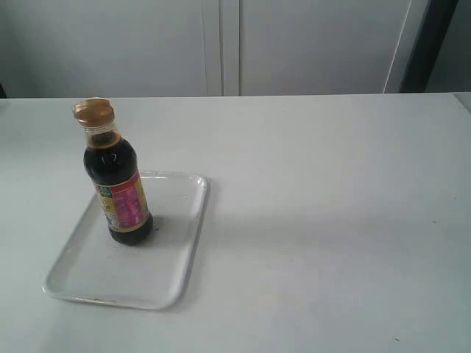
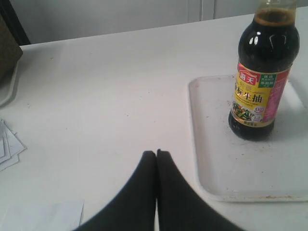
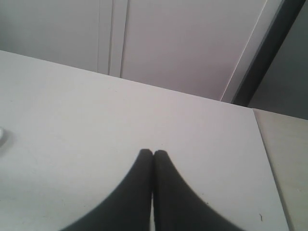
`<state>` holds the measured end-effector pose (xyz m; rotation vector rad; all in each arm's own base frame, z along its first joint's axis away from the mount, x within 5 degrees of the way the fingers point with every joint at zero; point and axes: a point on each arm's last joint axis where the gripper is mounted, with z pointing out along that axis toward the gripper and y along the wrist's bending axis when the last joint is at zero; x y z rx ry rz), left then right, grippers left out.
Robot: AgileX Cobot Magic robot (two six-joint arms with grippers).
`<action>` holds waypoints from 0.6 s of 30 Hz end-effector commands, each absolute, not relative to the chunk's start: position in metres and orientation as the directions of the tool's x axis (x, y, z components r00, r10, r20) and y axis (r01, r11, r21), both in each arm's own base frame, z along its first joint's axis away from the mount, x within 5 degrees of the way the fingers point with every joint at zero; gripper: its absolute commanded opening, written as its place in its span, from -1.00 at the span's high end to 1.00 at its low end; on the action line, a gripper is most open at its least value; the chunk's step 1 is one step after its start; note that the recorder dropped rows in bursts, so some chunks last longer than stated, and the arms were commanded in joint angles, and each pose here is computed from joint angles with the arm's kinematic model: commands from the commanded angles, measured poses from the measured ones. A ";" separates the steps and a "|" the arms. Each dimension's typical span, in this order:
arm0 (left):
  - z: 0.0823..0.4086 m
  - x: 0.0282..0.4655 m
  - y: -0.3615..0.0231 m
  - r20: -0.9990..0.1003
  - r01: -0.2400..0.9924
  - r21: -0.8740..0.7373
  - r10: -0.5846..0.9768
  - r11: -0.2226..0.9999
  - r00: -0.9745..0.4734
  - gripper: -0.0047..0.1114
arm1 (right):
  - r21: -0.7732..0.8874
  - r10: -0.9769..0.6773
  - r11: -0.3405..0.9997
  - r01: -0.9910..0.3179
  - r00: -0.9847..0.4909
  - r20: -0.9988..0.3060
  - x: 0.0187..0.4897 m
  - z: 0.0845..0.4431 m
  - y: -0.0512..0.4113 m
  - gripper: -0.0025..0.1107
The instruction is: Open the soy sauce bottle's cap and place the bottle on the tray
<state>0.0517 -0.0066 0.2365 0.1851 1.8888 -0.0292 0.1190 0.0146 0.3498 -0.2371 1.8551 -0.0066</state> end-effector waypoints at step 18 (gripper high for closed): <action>0.182 0.047 -0.008 -0.929 0.150 0.016 0.070 0.989 -0.363 0.92 | -0.117 -0.155 0.981 -0.154 -0.261 -0.953 0.119 0.351 0.014 0.96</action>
